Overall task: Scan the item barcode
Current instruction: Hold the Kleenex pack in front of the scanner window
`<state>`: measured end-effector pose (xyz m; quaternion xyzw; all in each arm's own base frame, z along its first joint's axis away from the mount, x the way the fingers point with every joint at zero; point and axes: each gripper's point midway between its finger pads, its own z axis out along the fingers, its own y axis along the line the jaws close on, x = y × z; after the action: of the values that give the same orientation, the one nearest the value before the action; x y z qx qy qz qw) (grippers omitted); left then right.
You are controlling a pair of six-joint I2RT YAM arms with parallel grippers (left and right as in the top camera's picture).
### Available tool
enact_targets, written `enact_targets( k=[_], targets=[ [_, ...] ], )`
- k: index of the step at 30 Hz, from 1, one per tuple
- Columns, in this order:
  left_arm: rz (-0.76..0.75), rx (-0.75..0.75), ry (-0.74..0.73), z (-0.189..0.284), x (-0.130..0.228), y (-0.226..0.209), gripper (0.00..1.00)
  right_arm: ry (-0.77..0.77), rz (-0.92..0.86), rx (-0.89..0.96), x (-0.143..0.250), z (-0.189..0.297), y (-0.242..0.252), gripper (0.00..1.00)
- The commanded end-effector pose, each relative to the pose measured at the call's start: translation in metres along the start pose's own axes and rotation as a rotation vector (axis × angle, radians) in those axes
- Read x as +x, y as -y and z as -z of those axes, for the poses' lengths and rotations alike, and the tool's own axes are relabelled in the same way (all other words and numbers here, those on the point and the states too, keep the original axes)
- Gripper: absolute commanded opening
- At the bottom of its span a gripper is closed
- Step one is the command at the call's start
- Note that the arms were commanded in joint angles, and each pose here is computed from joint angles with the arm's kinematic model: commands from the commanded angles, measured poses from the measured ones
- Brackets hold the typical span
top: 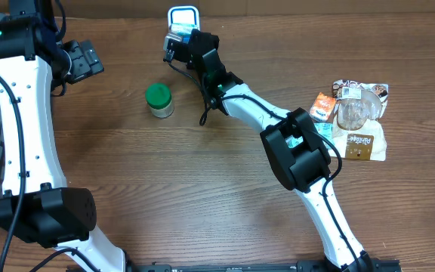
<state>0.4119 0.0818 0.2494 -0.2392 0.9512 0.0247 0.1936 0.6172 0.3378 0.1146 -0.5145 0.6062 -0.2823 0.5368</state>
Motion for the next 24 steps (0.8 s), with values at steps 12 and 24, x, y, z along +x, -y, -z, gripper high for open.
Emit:
enact_targets(
  k=[12, 24],
  targets=[
    [-0.010, -0.003, -0.002, -0.002, 0.000, 0.002, 1.00, -0.012, 0.002, 0.060, -0.006, 0.011, 0.037, 0.04],
    [-0.010, -0.003, -0.002, -0.002, 0.000, 0.002, 1.00, -0.041, -0.418, -0.006, -0.030, 0.098, 0.137, 0.04]
  ],
)
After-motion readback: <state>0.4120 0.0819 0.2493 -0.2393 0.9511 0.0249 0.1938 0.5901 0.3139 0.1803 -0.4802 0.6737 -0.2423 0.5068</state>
